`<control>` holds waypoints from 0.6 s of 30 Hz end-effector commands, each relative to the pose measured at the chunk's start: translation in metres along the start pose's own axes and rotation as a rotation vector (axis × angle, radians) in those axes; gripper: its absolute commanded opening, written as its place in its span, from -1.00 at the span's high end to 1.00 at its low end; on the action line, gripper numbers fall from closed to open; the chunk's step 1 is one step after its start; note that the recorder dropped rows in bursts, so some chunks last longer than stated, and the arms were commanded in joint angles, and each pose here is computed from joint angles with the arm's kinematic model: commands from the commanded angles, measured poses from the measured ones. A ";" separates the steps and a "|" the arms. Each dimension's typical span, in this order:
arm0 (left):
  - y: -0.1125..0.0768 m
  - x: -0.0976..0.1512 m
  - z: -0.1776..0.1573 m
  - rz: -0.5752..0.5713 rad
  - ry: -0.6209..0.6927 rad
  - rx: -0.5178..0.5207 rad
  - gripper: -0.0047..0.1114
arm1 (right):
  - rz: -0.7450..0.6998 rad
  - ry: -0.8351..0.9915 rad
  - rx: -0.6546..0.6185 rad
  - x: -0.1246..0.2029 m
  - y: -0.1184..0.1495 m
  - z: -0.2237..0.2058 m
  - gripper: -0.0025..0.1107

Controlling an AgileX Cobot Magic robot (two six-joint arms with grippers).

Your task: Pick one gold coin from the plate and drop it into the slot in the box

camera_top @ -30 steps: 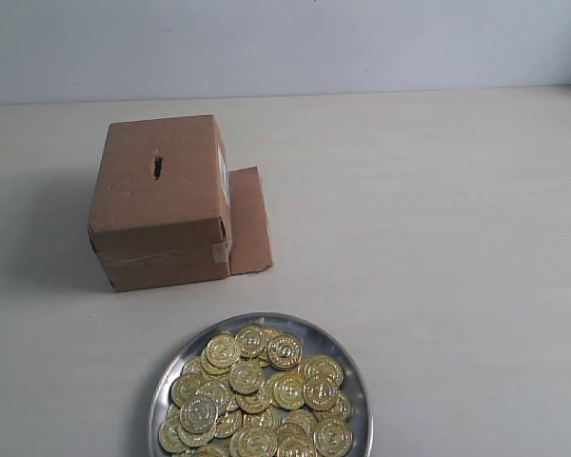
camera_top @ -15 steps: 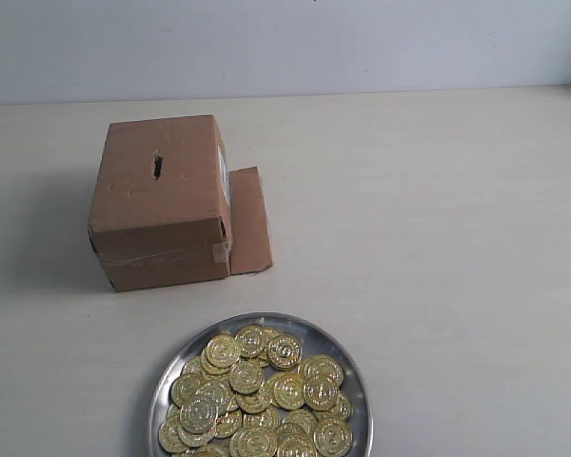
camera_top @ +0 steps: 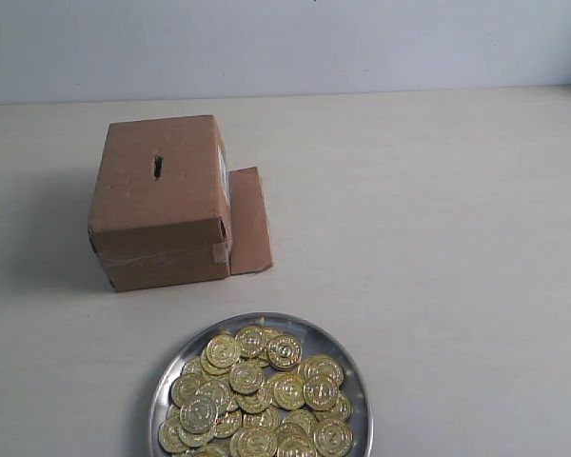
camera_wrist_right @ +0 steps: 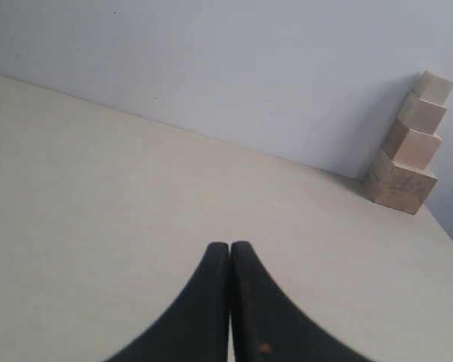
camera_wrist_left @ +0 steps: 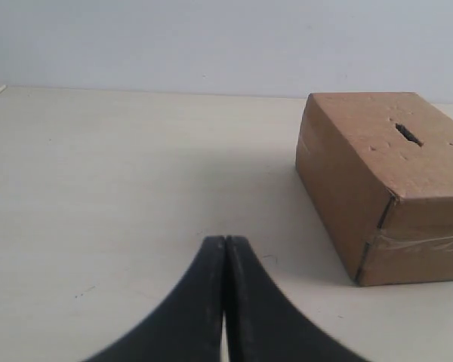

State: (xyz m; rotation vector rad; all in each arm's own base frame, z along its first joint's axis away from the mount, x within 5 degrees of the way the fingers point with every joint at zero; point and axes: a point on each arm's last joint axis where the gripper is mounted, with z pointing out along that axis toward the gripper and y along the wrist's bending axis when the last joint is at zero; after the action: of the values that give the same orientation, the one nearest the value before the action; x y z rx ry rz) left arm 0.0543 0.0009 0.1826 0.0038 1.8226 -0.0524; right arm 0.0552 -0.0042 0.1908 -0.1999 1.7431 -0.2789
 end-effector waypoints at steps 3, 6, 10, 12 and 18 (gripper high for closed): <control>0.000 0.000 0.000 0.001 -0.004 -0.005 0.90 | 0.007 0.000 0.005 0.001 0.000 0.000 0.96; 0.000 0.000 0.000 0.000 -0.004 -0.007 0.90 | 0.006 -0.002 -0.003 0.001 0.001 0.000 0.96; 0.000 0.000 0.000 0.000 -0.004 -0.007 0.90 | -0.005 -0.021 -0.063 0.000 0.004 0.000 0.96; 0.000 0.000 0.000 0.000 -0.004 -0.007 0.90 | -0.010 -0.028 -0.086 0.000 0.005 0.000 0.96; 0.000 0.000 0.000 0.000 -0.004 -0.007 0.90 | -0.010 -0.029 -0.090 0.000 0.006 0.000 0.96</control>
State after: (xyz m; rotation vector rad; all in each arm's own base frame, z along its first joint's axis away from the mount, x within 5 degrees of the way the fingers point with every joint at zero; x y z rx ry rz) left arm 0.0543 0.0012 0.1826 -0.0013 1.8226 -0.0484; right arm 0.0553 0.0009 0.1905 -0.2798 1.7326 -0.2115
